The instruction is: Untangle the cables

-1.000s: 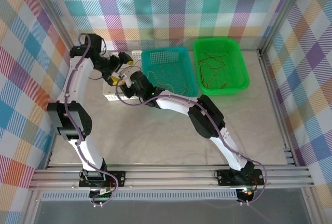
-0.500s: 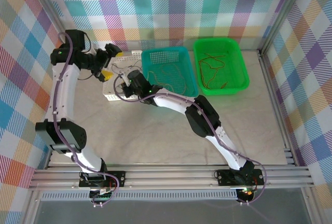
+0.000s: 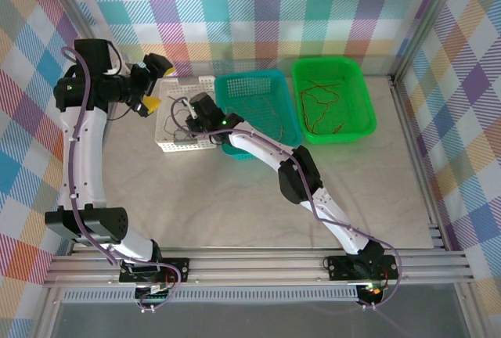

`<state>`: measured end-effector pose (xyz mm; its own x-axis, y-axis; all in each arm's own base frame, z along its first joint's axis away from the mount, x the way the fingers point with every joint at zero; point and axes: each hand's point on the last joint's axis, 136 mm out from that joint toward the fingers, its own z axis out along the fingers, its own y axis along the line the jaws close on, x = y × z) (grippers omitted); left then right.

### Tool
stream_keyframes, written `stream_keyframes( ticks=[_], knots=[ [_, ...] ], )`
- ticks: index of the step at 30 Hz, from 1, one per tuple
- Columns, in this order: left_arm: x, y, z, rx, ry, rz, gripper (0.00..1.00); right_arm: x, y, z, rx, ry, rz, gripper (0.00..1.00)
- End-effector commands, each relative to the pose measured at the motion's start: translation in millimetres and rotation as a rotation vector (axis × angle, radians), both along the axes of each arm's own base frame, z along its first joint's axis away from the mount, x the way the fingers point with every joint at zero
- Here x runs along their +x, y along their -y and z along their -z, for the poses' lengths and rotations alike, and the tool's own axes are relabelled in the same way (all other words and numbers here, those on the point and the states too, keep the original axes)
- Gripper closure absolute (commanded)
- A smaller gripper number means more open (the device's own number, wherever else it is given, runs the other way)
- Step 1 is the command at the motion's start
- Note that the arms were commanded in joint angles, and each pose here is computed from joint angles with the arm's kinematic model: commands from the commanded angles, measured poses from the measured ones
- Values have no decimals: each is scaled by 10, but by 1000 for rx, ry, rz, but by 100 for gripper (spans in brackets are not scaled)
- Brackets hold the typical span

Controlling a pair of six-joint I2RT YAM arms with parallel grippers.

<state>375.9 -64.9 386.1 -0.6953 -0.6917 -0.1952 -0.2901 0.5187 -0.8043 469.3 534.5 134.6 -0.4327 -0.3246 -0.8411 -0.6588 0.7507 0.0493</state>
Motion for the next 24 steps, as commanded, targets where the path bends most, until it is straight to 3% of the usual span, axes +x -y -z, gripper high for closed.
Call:
stream_keyframes(
  ticks=[1, 2, 4, 5, 10, 15, 19, 21, 24],
  knots=[
    [-120, -105, -81, 37, 18, -36, 0, -20, 90, 4, -26, -49, 22, 95],
    [-130, -124, -80, 49, 19, -44, 0, -44, 75, -30, -14, -59, 13, 88],
    [-161, -172, -93, 78, 26, -64, 0, -96, 67, -117, 14, -88, 8, 54],
    [-178, -193, -100, 93, 29, -72, 0, -116, 78, -175, 21, -95, 10, 43],
    [-233, -276, -100, 140, 39, -108, 0, -205, 105, -678, 101, -71, -8, 11],
    [-355, -440, -63, 236, 50, -172, 0, -357, 236, -1345, 158, 5, -23, 12],
    [-533, -568, 274, 353, 70, -249, 0, -696, 463, -2034, 222, 219, -69, 8],
    [-642, -617, 484, 405, 90, -290, 0, -886, 695, -2346, 236, 290, -71, 0],
    [-877, -718, 708, 534, 163, -352, 0, -1161, 1207, -2603, 222, 338, -21, 0]
  ],
)
